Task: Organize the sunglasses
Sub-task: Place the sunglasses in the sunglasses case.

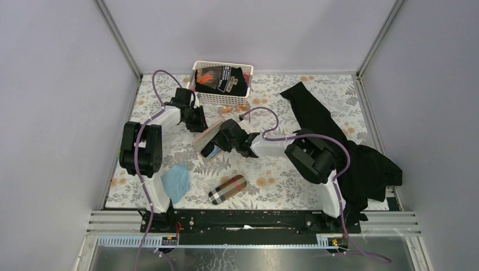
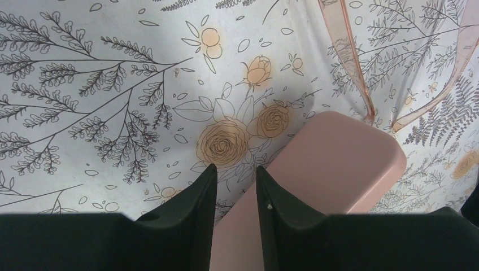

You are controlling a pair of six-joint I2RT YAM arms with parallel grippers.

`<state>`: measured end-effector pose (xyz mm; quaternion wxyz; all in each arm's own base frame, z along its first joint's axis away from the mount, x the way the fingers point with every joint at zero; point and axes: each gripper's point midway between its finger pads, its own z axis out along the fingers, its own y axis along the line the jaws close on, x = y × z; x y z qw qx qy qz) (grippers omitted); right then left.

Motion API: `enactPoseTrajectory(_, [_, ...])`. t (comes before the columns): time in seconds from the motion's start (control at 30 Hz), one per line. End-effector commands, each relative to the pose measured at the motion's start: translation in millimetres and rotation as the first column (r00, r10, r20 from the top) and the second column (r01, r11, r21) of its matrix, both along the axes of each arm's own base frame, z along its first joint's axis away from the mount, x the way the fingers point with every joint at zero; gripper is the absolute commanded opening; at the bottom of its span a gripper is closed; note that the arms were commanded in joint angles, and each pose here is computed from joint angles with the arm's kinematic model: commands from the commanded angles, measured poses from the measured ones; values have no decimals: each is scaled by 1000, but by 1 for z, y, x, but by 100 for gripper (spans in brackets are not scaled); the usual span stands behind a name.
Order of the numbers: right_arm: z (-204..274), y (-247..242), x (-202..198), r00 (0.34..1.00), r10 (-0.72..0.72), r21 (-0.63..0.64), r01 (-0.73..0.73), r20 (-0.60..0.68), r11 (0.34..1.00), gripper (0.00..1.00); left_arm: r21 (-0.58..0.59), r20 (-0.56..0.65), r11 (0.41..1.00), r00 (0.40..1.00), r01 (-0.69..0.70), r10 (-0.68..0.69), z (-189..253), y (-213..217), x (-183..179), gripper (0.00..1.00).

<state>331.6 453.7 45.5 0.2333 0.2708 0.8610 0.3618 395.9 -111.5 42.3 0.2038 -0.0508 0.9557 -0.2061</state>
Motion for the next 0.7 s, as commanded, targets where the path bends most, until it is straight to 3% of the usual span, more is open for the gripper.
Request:
enactPoseTrajectory(0.0, [32,1,-2,997,-26,22,25,73,999,16,-23,-15,1000,1000,14,-14,-7,-6,-2,36])
enactPoseTrajectory(0.43, [26,6,-5,998,-28,20,27,61,999,17,-26,-22,999,999,22,-23,-8,-8,-3,36])
enactPoseTrajectory(0.67, [19,7,-2,998,-30,-4,30,60,1000,27,-27,-25,999,999,27,-27,-9,-10,-4,36])
